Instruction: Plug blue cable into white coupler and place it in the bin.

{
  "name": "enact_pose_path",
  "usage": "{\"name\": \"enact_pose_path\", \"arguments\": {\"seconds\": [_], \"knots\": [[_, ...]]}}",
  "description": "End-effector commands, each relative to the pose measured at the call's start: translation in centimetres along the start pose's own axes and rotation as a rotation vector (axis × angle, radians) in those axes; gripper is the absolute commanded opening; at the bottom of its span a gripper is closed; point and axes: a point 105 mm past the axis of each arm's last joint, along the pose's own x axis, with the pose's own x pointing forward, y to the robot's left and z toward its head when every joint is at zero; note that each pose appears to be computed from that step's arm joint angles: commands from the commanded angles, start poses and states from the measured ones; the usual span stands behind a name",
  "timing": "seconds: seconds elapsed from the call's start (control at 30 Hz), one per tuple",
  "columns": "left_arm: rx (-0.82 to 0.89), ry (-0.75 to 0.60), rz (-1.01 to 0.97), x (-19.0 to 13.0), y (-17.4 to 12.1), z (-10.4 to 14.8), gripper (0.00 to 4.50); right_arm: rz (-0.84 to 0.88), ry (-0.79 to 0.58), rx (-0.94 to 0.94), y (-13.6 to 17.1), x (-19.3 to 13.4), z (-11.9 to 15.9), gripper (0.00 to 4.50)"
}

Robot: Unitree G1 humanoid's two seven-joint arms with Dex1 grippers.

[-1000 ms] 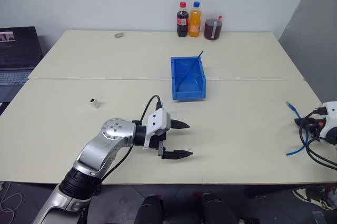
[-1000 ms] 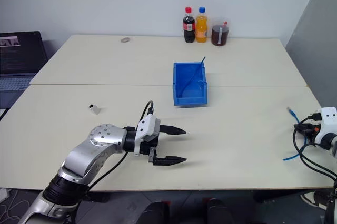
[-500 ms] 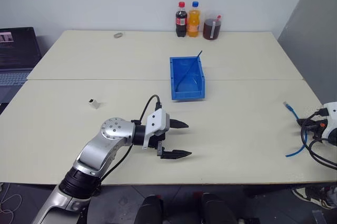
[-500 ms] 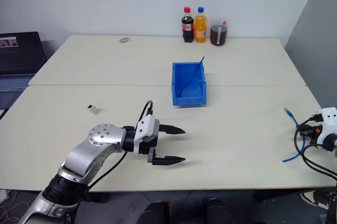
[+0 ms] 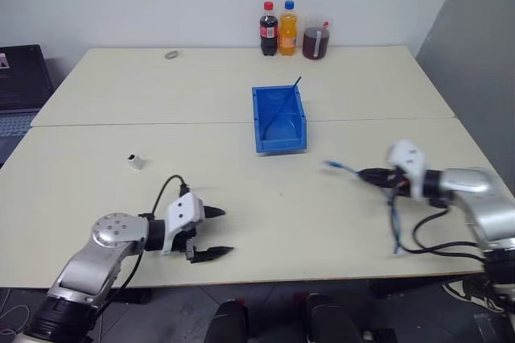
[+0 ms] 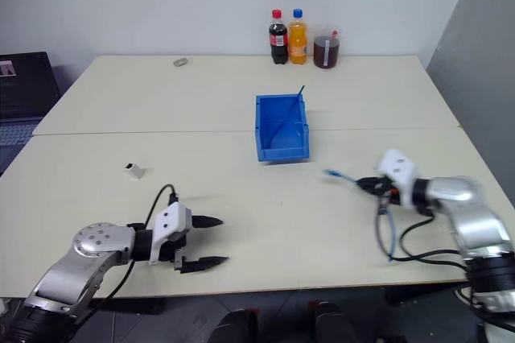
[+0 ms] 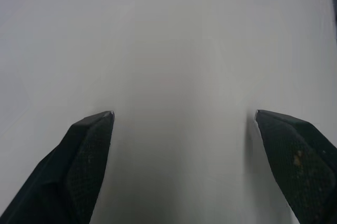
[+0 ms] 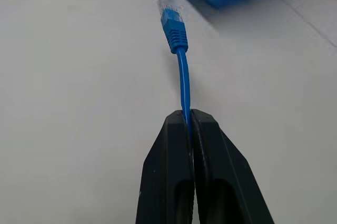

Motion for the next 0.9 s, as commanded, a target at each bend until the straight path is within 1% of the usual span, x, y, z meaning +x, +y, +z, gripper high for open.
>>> {"name": "enact_pose_path", "arguments": {"seconds": [0.03,0.1,0.17,0.23,0.33,0.43,0.47,0.53,0.57,0.63,0.67,0.7,0.73,0.77,0.8,0.83,0.9], "knots": [[-0.018,-0.012,0.141,-1.9,2.5,0.0,4.5,0.131,-0.045,-0.099,2.6,4.5,3.1,0.05],[-0.028,0.004,0.175,-2.8,3.2,-0.4,4.5,0.174,-0.047,-0.149,3.8,7.5,4.3,0.05],[-0.033,0.009,0.188,-3.5,3.5,-0.5,4.5,0.224,-0.043,-0.22,5.0,9.8,5.2,0.05],[-0.04,0.009,0.184,-3.8,3.5,-0.4,4.5,0.273,-0.034,-0.288,5.9,11.4,5.8,0.05],[-0.049,0.016,0.171,-3.8,3.2,-0.5,4.5,0.306,-0.026,-0.346,6.5,12.7,6.3,0.05],[-0.053,0.018,0.164,-3.5,2.9,-0.5,4.5,0.32,-0.025,-0.38,6.6,13.3,6.6,0.65],[-0.053,0.018,0.16,-3.4,2.8,-0.5,4.5,0.322,-0.025,-0.386,6.6,13.4,6.6,0.93],[-0.053,0.018,0.141,-2.9,2.6,-0.3,4.5,0.325,-0.027,-0.392,6.4,13.1,6.6,1.46],[-0.053,0.018,0.132,-2.8,2.5,-0.2,4.5,0.331,-0.03,-0.386,6.4,12.8,6.6,1.66],[-0.053,0.018,0.125,-2.5,2.4,-0.1,4.5,0.357,-0.037,-0.362,6.5,12.2,6.7,2.25],[-0.053,0.018,0.125,-2.5,2.5,-0.1,4.5,0.367,-0.039,-0.352,6.6,12.0,6.8,2.42],[-0.053,0.018,0.125,-2.4,2.5,-0.1,4.5,0.375,-0.042,-0.338,6.7,11.8,6.9,2.71],[-0.052,0.019,0.123,-2.3,2.5,-0.1,4.5,0.394,-0.045,-0.313,6.9,11.4,7.1,2.84],[-0.051,0.016,0.115,-1.9,2.6,0.1,4.5,0.413,-0.044,-0.286,7.1,10.4,7.0,3.2],[-0.049,0.014,0.109,-1.7,2.6,0.2,4.5,0.427,-0.041,-0.269,7.2,9.7,7.0,3.41],[-0.047,0.009,0.104,-1.3,2.6,0.4,4.5,0.412,-0.047,-0.242,7.0,8.9,7.0,3.72],[-0.036,0.011,0.095,-0.5,2.7,0.4,4.5,0.36,-0.059,-0.204,6.3,7.7,7.1,4.2]]}}
